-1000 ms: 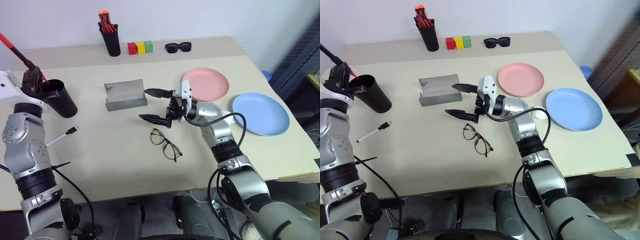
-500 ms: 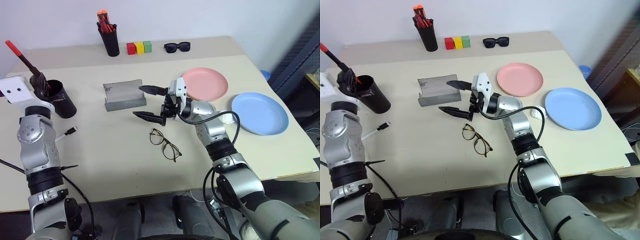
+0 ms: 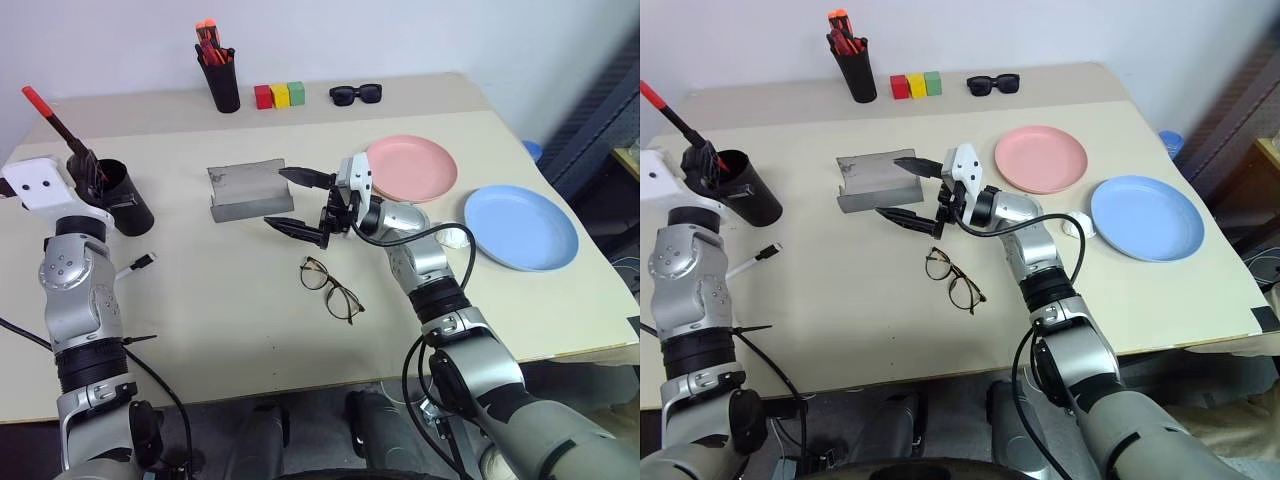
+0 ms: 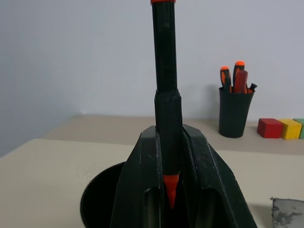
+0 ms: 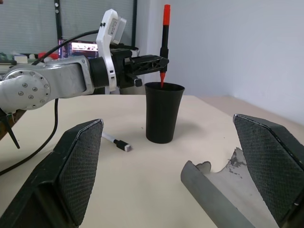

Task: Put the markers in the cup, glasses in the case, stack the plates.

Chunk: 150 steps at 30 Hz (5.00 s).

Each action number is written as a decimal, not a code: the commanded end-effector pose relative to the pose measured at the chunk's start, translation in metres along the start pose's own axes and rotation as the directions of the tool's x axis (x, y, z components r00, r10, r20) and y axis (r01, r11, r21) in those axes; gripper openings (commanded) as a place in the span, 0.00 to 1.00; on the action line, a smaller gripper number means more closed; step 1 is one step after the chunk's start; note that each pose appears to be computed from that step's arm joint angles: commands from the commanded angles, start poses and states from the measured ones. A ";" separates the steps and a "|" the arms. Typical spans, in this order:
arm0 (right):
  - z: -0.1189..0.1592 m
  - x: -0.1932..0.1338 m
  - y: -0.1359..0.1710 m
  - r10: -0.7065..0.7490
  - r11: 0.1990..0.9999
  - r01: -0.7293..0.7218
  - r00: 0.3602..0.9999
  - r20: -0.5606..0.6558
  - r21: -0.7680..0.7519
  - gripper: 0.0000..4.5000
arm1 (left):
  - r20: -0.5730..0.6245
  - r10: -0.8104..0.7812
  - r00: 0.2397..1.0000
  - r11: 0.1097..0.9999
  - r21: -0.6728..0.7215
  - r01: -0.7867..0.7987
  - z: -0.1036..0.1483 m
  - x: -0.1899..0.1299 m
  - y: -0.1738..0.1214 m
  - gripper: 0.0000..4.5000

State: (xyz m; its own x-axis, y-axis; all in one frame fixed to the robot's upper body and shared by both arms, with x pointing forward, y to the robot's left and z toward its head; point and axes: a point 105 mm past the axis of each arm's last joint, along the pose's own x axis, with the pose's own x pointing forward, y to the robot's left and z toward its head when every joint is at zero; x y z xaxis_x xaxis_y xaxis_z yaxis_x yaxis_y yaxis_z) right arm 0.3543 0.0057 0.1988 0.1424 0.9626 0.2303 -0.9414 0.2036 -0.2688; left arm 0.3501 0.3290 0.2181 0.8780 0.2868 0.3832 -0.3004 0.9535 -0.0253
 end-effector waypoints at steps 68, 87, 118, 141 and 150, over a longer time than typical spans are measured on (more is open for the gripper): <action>-0.027 -0.017 0.038 0.281 0.960 -0.277 0.942 -0.181 0.048 1.00 | -0.882 -0.374 0.287 0.395 0.129 0.910 -0.010 -0.061 0.058 0.84; -0.019 -0.011 0.031 0.244 0.970 -0.242 0.959 -0.144 0.029 1.00 | -0.972 -0.225 0.070 0.337 -0.010 0.941 -0.058 -0.069 0.044 0.84; -0.014 -0.019 0.029 0.180 0.984 -0.179 0.975 -0.133 0.017 1.00 | -0.993 -0.110 0.036 0.518 -0.026 0.855 -0.083 -0.070 0.034 0.10; -0.015 -0.021 0.023 0.158 0.987 -0.157 0.978 -0.138 0.019 1.00 | -0.338 -0.731 0.593 0.624 0.022 0.781 0.031 -0.025 -0.078 0.01; -0.006 -0.015 0.002 0.076 0.996 -0.073 0.995 -0.071 0.057 1.00 | 0.046 -0.351 0.935 0.936 -0.019 0.353 0.069 0.015 -0.022 0.01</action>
State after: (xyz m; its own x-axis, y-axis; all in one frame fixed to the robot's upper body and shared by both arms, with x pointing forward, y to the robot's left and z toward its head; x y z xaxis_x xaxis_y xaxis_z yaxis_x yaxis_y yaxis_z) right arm 0.3511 -0.0111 0.1702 0.1016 0.9918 0.0771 -0.9727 0.1153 -0.2012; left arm 0.3563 0.2886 0.2634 0.9474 -0.1737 0.2690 0.1514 0.9832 0.1019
